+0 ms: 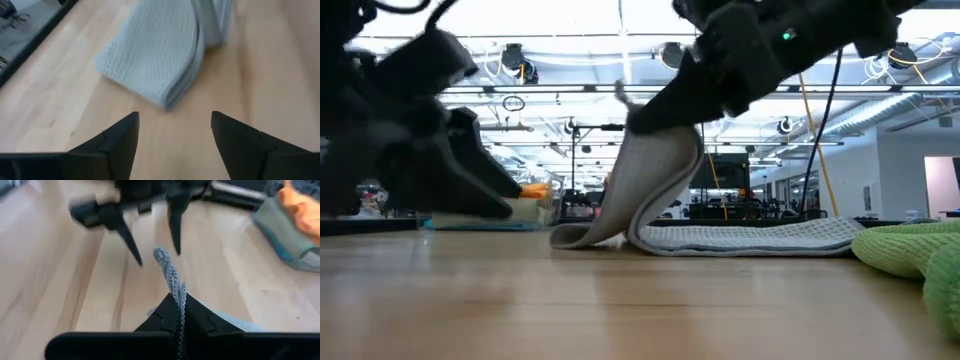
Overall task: Fold microfiber towels
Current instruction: Fold the gray microfiber cloth
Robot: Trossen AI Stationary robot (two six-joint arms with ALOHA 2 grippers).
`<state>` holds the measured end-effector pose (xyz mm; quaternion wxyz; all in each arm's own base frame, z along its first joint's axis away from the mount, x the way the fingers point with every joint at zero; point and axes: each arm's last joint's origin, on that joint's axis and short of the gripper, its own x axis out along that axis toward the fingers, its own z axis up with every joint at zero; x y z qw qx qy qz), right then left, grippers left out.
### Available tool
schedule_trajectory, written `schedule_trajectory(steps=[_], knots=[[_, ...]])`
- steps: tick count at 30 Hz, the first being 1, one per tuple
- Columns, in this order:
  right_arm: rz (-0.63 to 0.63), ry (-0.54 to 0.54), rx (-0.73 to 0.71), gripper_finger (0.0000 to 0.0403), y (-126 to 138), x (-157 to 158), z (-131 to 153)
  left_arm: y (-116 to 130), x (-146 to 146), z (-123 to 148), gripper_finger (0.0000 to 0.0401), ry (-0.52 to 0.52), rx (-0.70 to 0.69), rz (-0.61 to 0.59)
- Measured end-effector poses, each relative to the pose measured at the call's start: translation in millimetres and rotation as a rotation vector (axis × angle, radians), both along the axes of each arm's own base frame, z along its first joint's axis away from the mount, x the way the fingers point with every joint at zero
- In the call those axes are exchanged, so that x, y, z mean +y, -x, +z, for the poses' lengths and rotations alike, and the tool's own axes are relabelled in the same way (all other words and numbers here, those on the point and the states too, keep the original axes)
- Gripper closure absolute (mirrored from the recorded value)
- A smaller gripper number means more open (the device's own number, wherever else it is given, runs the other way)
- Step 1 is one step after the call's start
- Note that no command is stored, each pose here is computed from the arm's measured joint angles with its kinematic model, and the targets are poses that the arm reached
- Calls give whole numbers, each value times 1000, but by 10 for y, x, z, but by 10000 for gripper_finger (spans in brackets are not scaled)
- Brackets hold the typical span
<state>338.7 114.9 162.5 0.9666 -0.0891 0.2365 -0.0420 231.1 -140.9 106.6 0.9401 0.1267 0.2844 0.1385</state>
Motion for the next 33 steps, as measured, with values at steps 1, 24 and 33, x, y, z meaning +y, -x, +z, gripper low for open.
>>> schedule_trajectory(steps=[1, 24, 33], knots=[[-1, -7, -17, 400, 43, -16, 7, -8, 9, -31, 151, -26, 16, -9], [-105, -25, -192, 401, 296, -513, 379, -687, 395, -53, 159, -122, -12, 138], [-97, -7, -196, 401, 291, -518, 387, -757, 359, 31, 347, -104, -84, 64]])
